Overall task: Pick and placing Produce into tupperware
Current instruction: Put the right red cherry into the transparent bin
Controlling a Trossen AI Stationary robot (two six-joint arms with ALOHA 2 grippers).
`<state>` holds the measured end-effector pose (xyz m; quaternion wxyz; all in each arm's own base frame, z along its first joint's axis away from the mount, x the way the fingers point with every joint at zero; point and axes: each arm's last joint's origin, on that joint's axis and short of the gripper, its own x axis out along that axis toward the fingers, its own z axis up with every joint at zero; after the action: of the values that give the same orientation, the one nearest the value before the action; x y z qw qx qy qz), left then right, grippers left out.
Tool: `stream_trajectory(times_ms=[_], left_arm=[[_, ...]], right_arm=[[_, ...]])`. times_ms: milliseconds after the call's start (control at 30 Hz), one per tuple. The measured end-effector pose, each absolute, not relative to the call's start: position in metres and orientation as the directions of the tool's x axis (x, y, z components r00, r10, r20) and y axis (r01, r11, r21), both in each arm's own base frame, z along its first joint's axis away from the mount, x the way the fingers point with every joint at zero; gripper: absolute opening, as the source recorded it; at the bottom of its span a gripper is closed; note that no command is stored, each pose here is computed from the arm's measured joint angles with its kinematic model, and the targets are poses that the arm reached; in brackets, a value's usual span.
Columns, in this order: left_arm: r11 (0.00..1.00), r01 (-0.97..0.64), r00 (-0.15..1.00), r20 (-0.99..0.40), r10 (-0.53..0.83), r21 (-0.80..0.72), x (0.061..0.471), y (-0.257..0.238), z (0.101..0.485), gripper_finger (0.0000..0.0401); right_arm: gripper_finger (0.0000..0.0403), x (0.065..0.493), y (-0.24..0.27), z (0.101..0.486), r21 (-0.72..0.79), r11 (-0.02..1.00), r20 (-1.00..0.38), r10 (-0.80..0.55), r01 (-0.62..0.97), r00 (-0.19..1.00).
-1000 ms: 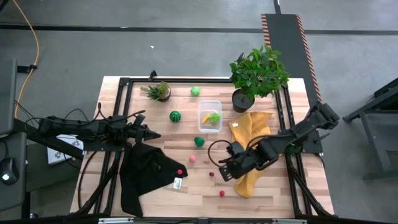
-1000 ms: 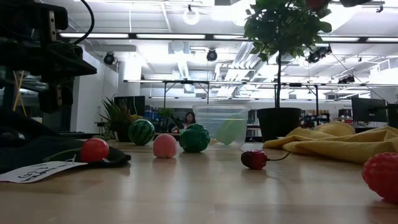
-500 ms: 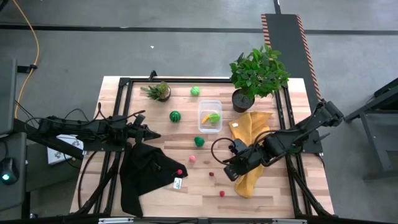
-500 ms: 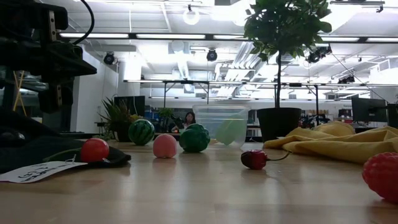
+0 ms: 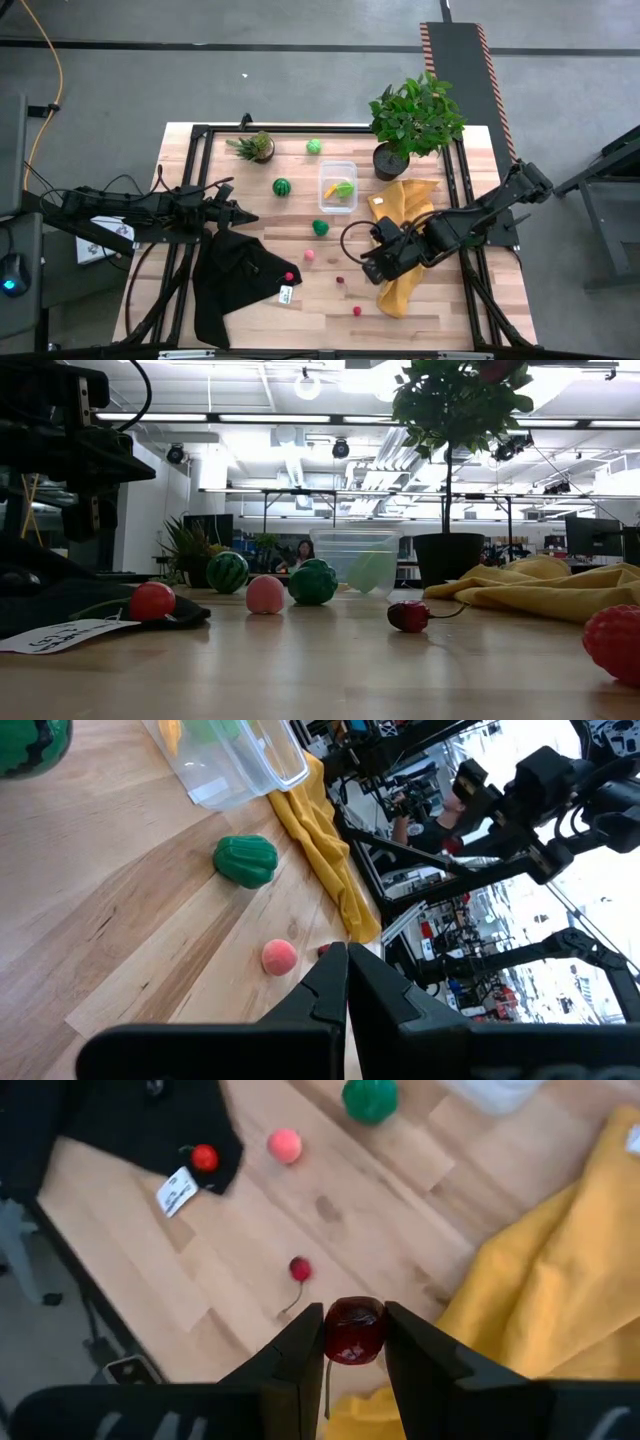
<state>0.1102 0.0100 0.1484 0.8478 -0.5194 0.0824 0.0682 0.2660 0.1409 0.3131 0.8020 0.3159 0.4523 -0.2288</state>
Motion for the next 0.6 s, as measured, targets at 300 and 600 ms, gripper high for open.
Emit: stream_trajectory(times_ms=[300, 600], left_arm=[[0.451, -0.201, 0.977, -0.210, 0.030, -0.869, 0.1102, 0.0100, 0.1486, 0.0001], [0.451, -0.201, 0.977, -0.210, 0.030, -0.869, 0.1102, 0.0100, 0.1484, 0.0001]], right_arm=[[0.0087, 0.2663, 0.1374, 0.3139, 0.241, 0.719, -0.834, -0.190, 0.651, 0.518], [0.0087, 0.2669, 0.1335, 0.3155, 0.195, 0.707, -0.772, -0.316, 0.679, 0.551]])
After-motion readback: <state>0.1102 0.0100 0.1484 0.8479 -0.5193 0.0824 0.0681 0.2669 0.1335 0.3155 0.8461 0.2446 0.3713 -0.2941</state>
